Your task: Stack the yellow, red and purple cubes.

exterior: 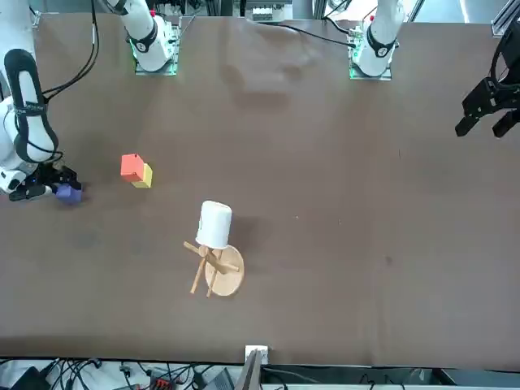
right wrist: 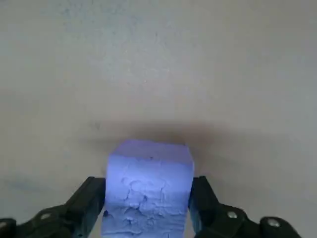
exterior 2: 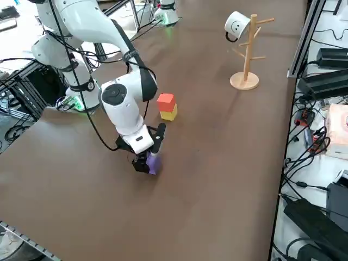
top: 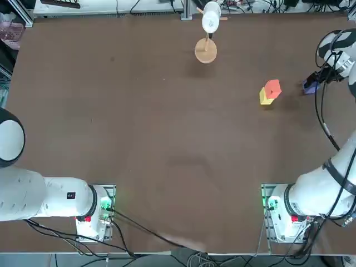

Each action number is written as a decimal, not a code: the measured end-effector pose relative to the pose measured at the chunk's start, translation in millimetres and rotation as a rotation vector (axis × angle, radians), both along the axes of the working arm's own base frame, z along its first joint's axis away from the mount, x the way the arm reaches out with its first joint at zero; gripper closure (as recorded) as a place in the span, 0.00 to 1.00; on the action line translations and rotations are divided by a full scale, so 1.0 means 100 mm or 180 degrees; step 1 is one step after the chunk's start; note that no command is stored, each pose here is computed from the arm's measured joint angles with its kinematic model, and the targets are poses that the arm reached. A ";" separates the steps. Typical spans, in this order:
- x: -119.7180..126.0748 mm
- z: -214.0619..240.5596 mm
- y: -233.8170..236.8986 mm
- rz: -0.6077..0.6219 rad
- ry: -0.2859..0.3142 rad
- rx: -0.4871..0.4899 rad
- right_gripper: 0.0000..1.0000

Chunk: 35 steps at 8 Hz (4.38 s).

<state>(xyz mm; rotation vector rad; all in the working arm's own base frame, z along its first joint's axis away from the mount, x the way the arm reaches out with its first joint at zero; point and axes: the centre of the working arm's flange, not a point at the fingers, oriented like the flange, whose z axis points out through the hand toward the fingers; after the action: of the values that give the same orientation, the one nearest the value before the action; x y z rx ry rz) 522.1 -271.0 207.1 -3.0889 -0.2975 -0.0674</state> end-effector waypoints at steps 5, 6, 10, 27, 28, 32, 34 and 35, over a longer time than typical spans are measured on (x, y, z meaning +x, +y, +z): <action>0.21 0.17 0.22 0.0171 -0.0047 0.0076 0.30; 0.29 0.36 0.37 0.0239 -0.0042 0.0194 0.30; 0.24 1.14 1.00 0.0120 0.0036 0.0449 0.30; -0.28 1.44 2.84 -0.0148 0.0285 0.0058 0.31; -0.28 1.43 2.90 -0.0112 0.0272 0.0056 0.31; -0.38 1.25 2.90 -0.0118 0.0236 0.0049 0.33; -0.39 1.24 2.87 -0.0136 0.0236 0.0050 0.33; -0.38 1.24 2.84 -0.0155 0.0236 0.0051 0.33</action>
<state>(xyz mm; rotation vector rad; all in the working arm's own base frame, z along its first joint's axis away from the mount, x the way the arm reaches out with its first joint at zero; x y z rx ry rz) 483.6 13.2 331.2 -3.0739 -0.2177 0.0431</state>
